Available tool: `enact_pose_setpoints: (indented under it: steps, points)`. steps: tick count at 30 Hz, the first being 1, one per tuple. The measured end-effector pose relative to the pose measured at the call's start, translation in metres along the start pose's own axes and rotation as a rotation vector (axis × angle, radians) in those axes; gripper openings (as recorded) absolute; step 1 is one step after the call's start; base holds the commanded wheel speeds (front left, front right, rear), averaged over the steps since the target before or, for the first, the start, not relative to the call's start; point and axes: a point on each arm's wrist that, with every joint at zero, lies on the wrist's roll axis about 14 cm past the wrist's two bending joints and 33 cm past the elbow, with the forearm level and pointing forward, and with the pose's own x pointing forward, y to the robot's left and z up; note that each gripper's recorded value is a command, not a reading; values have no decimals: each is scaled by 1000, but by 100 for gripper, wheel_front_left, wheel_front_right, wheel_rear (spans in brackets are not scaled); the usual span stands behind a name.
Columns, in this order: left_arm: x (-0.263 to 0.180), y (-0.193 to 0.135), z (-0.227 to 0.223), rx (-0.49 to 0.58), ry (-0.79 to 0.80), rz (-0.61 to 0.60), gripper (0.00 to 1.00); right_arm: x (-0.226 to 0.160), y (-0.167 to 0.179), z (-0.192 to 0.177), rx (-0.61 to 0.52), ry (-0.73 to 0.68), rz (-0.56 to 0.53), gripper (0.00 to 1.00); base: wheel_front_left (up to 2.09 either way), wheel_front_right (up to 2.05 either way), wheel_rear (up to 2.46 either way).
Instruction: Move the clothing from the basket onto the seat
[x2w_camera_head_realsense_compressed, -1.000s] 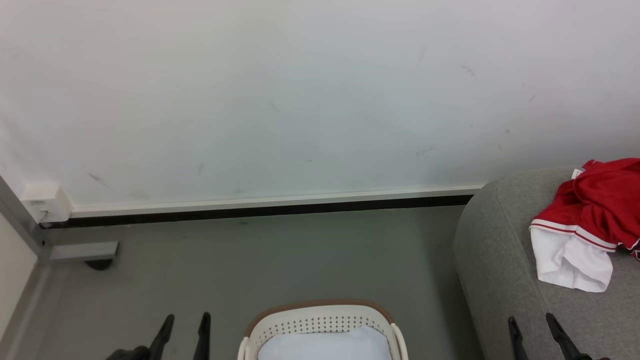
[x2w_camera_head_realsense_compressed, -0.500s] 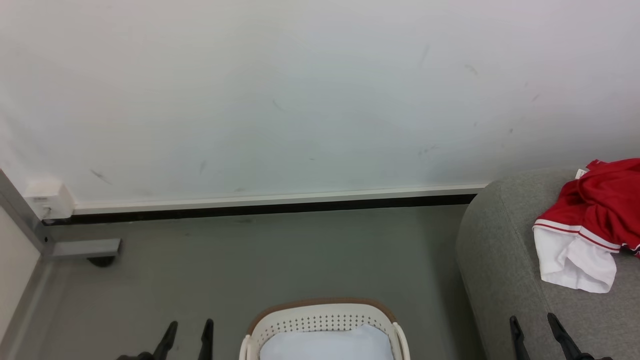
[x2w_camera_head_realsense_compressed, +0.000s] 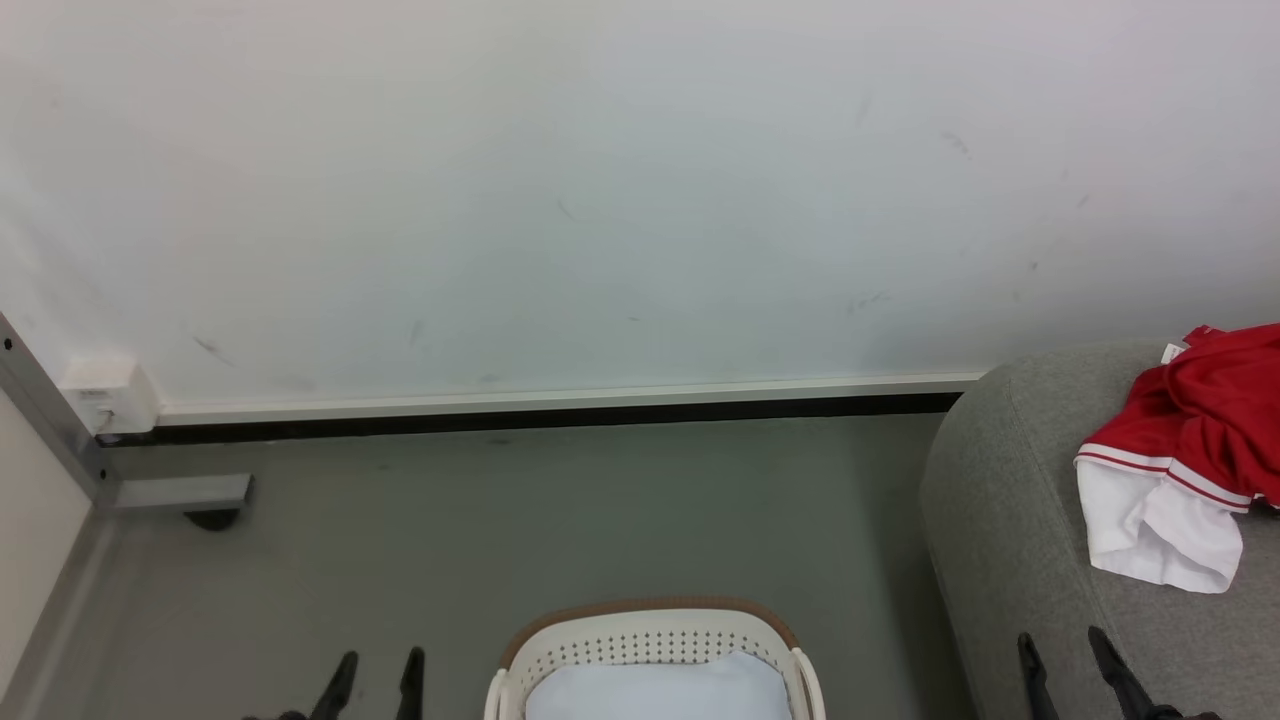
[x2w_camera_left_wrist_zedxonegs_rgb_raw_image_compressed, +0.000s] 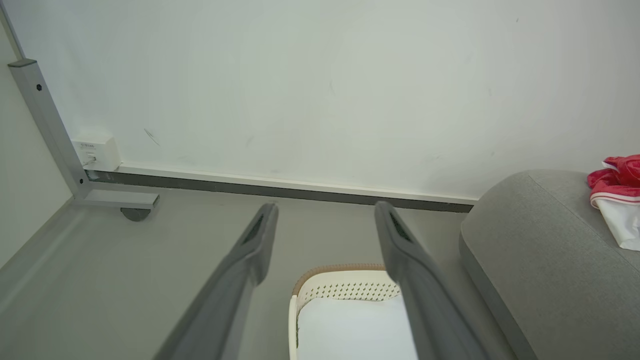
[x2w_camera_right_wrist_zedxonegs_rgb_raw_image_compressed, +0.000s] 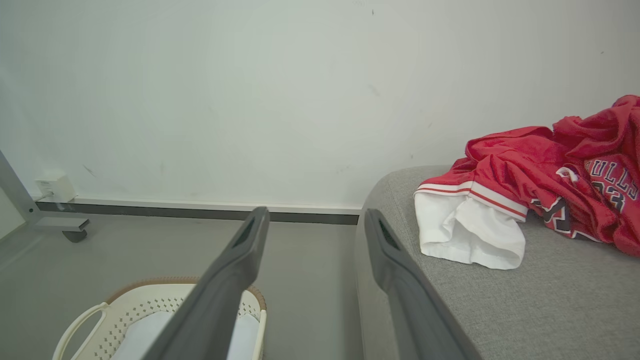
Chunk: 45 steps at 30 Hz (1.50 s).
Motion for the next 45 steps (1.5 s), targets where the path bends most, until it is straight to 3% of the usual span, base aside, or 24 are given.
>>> enact_pose_setpoints:
  steps: [5, 9, 45]
  points:
    - [-8, 0, -20, -17, 64, 10, 0, -9, -1, -21, 17, 67, -12, 0, 0, 0, 0]
    - [-8, 5, -22, -85, 76, 38, 0, -9, -5, -23, 92, 81, -38, 0, 0, 0, 0]
    - [9, 26, -1, -645, 23, 148, 0, 10, -21, -7, 674, 42, -140, 0, 0, 0, 0]
